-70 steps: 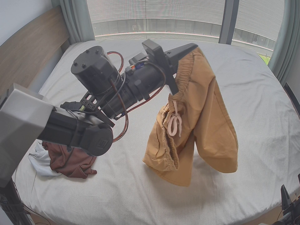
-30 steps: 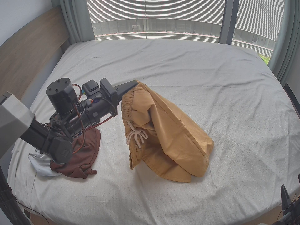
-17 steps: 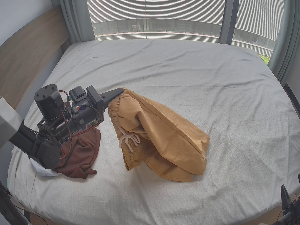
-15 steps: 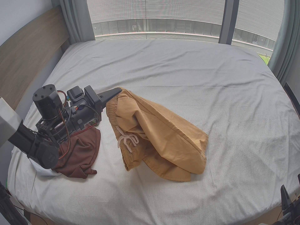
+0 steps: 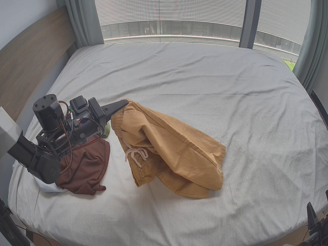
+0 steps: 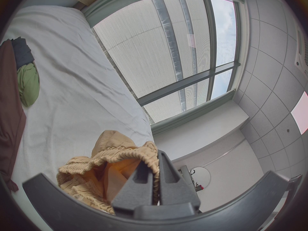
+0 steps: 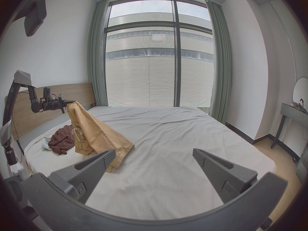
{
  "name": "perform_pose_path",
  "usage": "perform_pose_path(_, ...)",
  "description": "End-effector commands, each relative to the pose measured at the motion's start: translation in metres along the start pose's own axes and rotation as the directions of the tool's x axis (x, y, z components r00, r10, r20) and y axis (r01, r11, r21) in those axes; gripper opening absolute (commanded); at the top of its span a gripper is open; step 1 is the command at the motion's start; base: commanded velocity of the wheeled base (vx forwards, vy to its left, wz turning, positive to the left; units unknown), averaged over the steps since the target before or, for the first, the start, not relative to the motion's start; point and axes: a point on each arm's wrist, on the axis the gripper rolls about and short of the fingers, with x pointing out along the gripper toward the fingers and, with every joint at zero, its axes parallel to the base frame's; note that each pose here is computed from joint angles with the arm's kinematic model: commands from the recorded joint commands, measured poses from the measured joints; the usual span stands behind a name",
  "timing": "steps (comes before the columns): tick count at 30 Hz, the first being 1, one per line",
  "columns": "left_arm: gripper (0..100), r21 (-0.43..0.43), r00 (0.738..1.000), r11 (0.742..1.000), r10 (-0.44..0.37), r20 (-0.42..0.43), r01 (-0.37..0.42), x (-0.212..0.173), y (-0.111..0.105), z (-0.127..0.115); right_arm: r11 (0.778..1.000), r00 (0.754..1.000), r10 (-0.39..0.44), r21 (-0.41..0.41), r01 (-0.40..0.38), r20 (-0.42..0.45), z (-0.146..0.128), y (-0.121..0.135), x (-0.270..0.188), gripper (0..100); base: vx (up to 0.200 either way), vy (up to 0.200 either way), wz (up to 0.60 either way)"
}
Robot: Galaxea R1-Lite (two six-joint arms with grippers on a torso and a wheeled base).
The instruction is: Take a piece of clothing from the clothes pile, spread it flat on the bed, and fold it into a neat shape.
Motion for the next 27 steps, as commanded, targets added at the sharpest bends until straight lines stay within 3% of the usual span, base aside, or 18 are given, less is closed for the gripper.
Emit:
perform_pose_path(1,0,-0.004,1.0,1.0,0.013,-0.004,-0.013,-0.003,0.004,-0.001,1.0,1.0,0.0,-0.001,0.0,-0.003,-0.005,0.0,0.0,100,0.0,0.0,0.0)
perform_pose_path(7,0,0.006,1.0,1.0,0.008,-0.003,-0.008,-0.003,0.003,-0.001,1.0,1.0,-0.004,0.012,0.004,0.0,-0.005,0.0,0.0,100,0.0,0.0,0.0)
perform_pose_path(9,0,0.009,1.0,1.0,0.003,-0.002,-0.003,-0.003,0.002,-0.001,1.0,0.993,-0.008,0.013,0.007,0.121,0.015,0.0,-0.004,100,0.0,0.0,0.0)
perform_pose_path(10,0,0.009,1.0,1.0,0.003,-0.002,-0.003,-0.003,0.002,-0.001,1.0,0.993,-0.008,0.013,0.007,0.121,0.015,0.0,-0.004,100,0.0,0.0,0.0)
perform_pose_path(11,0,0.018,1.0,1.0,0.003,-0.003,-0.002,-0.003,0.001,-0.002,1.0,0.974,-0.006,0.017,0.002,0.227,0.049,0.0,-0.013,100,0.0,0.0,0.0)
perform_pose_path(14,0,0.034,1.0,0.999,0.006,-0.005,-0.006,-0.003,0.003,-0.003,1.0,0.977,0.014,0.024,-0.019,0.214,0.087,-0.001,-0.01,100,0.0,0.0,0.0)
perform_pose_path(16,0,0.046,1.0,0.999,0.007,-0.01,-0.007,-0.004,0.003,-0.004,0.99,0.981,0.112,0.07,-0.124,0.157,0.114,0.0,0.001,100,0.0,0.0,0.0)
perform_pose_path(17,0,0.055,1.0,0.998,0.0,-0.007,0.0,-0.005,0.002,-0.004,0.967,0.974,0.194,0.146,-0.21,0.119,0.124,0.001,0.01,100,0.0,0.0,0.0)
perform_pose_path(19,0,0.063,1.0,0.998,-0.017,0.0,0.017,-0.005,0.0,-0.004,0.885,0.937,0.344,0.312,-0.345,0.061,0.14,0.005,0.029,100,0.0,0.0,0.0)
perform_pose_path(20,0,0.066,1.0,0.997,-0.027,0.002,0.026,-0.005,-0.002,-0.004,0.842,0.915,0.402,0.379,-0.383,0.032,0.147,0.007,0.039,100,0.0,0.0,0.0)
perform_pose_path(22,0,0.065,0.999,0.997,-0.034,-0.005,0.034,-0.005,-0.004,-0.006,0.799,0.886,0.463,0.434,-0.417,-0.002,0.156,0.012,0.059,100,0.0,0.0,0.0)
perform_pose_path(24,0,0.062,0.999,0.997,-0.039,-0.012,0.04,-0.005,-0.005,-0.008,0.777,0.863,0.504,0.45,-0.44,-0.026,0.161,0.019,0.086,100,0.0,0.0,0.0)
perform_pose_path(27,0,0.056,0.999,0.998,-0.04,-0.027,0.042,-0.006,-0.008,-0.013,0.766,0.85,0.526,0.442,-0.467,-0.013,0.165,0.027,0.122,100,0.0,0.0,0.0)
